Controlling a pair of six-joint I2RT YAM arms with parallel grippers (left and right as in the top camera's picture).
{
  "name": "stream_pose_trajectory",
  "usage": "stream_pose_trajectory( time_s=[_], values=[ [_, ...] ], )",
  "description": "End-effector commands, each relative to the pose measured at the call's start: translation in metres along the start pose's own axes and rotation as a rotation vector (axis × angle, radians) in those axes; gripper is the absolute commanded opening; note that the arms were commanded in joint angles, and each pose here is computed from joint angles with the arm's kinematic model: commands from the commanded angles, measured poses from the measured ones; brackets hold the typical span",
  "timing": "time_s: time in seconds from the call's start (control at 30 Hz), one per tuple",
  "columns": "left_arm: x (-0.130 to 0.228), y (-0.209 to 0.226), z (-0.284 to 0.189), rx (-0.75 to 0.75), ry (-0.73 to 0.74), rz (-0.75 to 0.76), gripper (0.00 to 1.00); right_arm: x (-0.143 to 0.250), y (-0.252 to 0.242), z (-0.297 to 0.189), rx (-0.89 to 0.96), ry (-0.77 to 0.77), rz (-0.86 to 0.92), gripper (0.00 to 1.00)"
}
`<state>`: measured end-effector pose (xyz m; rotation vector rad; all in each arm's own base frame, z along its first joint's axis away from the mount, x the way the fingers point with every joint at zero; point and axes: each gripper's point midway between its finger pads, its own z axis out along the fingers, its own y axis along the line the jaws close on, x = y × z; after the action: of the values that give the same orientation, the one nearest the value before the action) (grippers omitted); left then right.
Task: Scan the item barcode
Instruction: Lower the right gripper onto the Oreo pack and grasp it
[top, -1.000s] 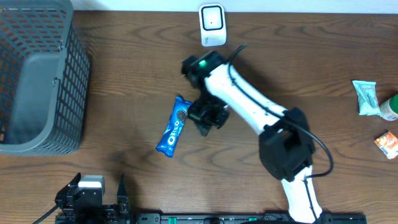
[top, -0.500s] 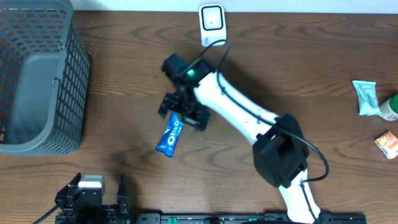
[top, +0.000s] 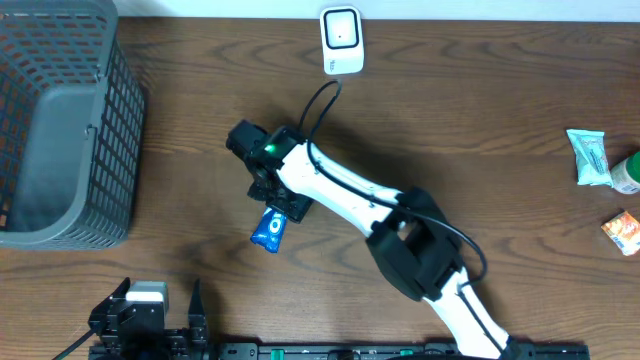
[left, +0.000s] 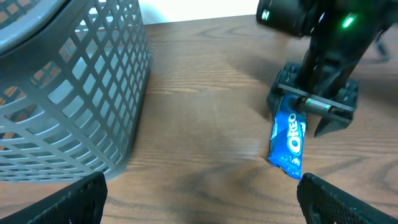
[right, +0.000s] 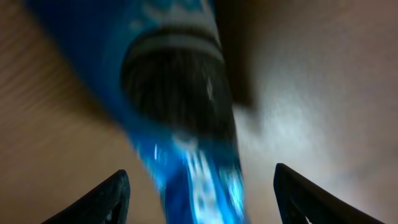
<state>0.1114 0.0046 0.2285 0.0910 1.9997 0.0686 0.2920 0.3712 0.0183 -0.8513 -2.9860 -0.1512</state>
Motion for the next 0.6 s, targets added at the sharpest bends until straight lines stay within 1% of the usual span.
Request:
stream_pose_trajectory(
  time_s=[0.0, 0.1, 0.13, 0.2, 0.27, 0.3, 0.33, 0.4, 0.57],
  values=[
    [0.0, -0.002, -0.001, 0.009, -0.005, 0.007, 0.98, -0.014, -0.003, 0.028, 0.037, -0.039, 0.048, 0.7],
    [0.0, -0.002, -0.001, 0.009, -0.006, 0.007, 0.98, -0.02, -0.009, 0.045, 0.072, -0.04, 0.059, 0.7],
    [0.0, -0.002, -0.001, 0.009, -0.006, 0.007, 0.98, -0.021, -0.011, 0.047, 0.08, -0.038, 0.061, 0.68],
    [0.0, -0.002, -0.001, 0.009, -0.005, 0.007, 0.98, -0.026, -0.023, 0.048, 0.124, -0.035, 0.075, 0.38],
    [0.0, -0.002, -0.001, 0.009, -0.005, 0.008, 0.98, -0.028, -0.032, 0.045, 0.158, -0.022, 0.087, 0.13],
    [0.0, -0.002, -0.001, 0.009, -0.005, 0.008, 0.98, -0.029, -0.037, 0.04, 0.179, -0.019, 0.093, 0.05],
    [0.0, -0.002, -0.001, 0.009, -0.005, 0.007, 0.98, -0.03, -0.041, 0.036, 0.198, -0.016, 0.097, 0.01],
    [0.0, -0.002, -0.001, 0.009, -0.006, 0.007, 0.98, -0.034, -0.049, 0.021, 0.235, 0.001, 0.087, 0.02],
    [0.0, -0.002, -0.001, 0.009, -0.005, 0.008, 0.98, -0.035, -0.065, -0.029, 0.3, 0.137, 0.036, 0.02]
  ],
)
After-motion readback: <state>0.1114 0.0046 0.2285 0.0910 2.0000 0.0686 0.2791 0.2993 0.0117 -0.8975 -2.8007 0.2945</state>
